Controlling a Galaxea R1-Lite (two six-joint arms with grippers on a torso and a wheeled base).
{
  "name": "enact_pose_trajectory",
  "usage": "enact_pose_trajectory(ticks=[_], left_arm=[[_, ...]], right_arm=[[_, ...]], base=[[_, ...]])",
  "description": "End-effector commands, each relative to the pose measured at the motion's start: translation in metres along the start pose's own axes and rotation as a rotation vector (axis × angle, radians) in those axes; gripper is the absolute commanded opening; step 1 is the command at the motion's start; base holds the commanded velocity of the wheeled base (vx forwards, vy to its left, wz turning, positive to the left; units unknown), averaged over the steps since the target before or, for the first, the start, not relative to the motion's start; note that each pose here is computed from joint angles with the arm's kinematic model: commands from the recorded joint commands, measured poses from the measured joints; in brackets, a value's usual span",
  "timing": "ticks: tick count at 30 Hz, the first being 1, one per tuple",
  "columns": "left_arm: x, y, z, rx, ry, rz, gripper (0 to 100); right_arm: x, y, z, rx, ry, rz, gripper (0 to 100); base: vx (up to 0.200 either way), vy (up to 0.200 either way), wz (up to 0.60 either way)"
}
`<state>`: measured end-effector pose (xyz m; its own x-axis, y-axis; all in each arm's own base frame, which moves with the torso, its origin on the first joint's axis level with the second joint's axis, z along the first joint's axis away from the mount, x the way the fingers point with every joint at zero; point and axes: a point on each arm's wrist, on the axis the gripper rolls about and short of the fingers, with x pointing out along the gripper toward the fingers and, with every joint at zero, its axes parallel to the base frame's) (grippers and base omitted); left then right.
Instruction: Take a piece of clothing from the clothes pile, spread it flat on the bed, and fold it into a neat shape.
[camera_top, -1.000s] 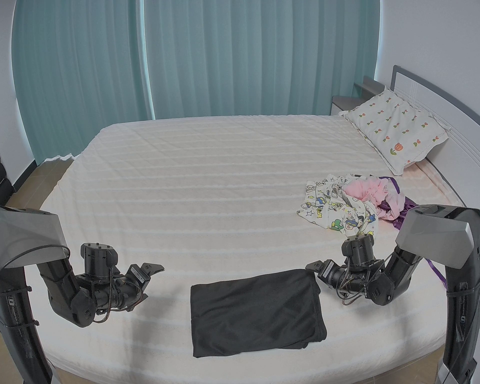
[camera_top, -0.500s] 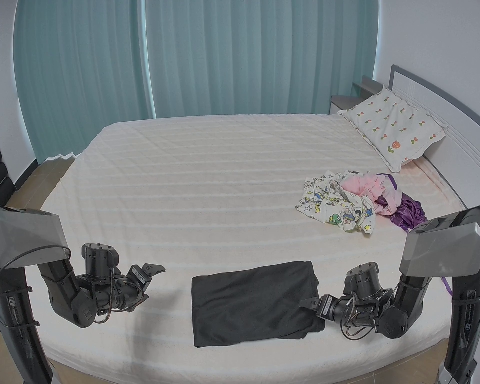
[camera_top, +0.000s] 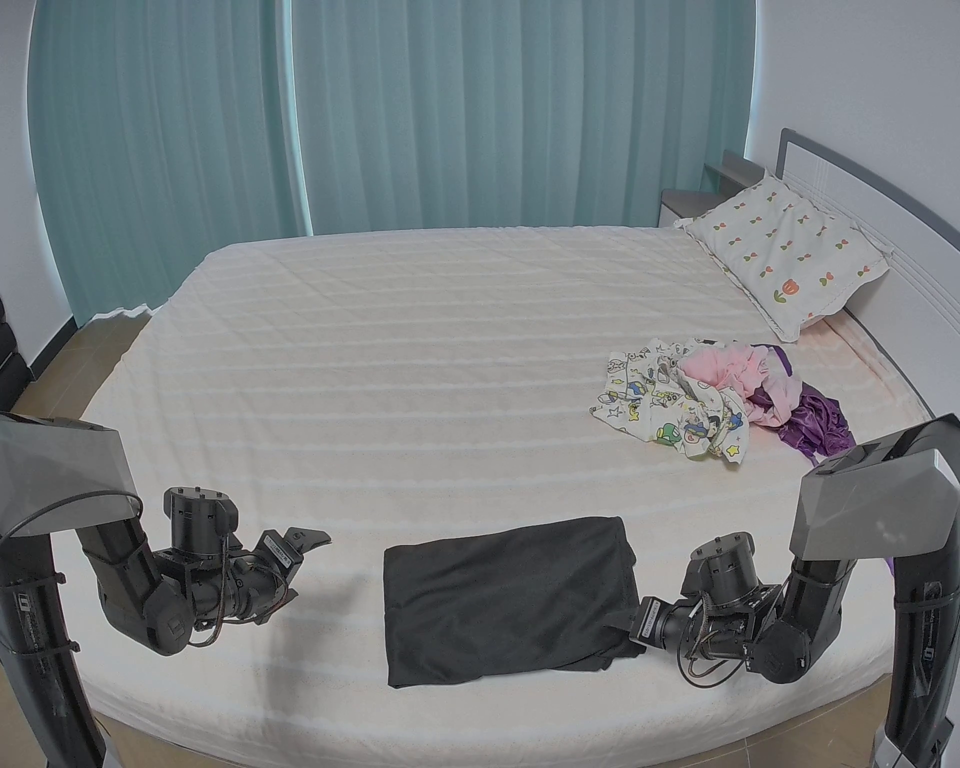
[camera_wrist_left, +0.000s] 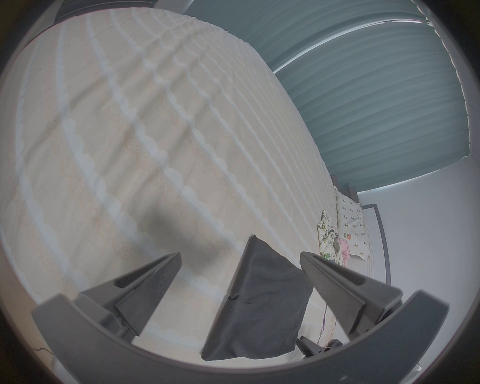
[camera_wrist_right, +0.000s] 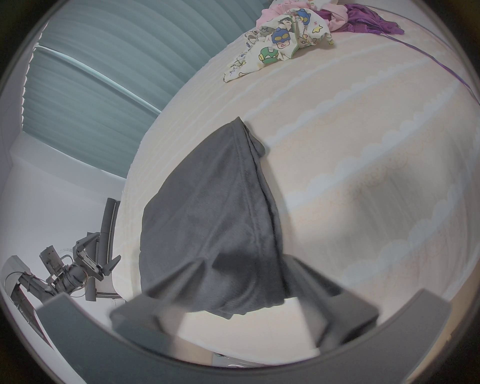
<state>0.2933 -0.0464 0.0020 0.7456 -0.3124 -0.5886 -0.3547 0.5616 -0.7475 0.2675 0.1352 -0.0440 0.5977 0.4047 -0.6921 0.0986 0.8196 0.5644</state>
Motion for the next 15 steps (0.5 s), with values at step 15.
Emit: enact_pose_trajectory(ticks=[15], left_arm=[[0.0,0.0,0.0,-0.001,0.0,0.001,100]], right_arm=[[-0.015,-0.023,-0.008,-0.091,0.039,-0.084,0]], base=[[0.0,0.0,0.0]])
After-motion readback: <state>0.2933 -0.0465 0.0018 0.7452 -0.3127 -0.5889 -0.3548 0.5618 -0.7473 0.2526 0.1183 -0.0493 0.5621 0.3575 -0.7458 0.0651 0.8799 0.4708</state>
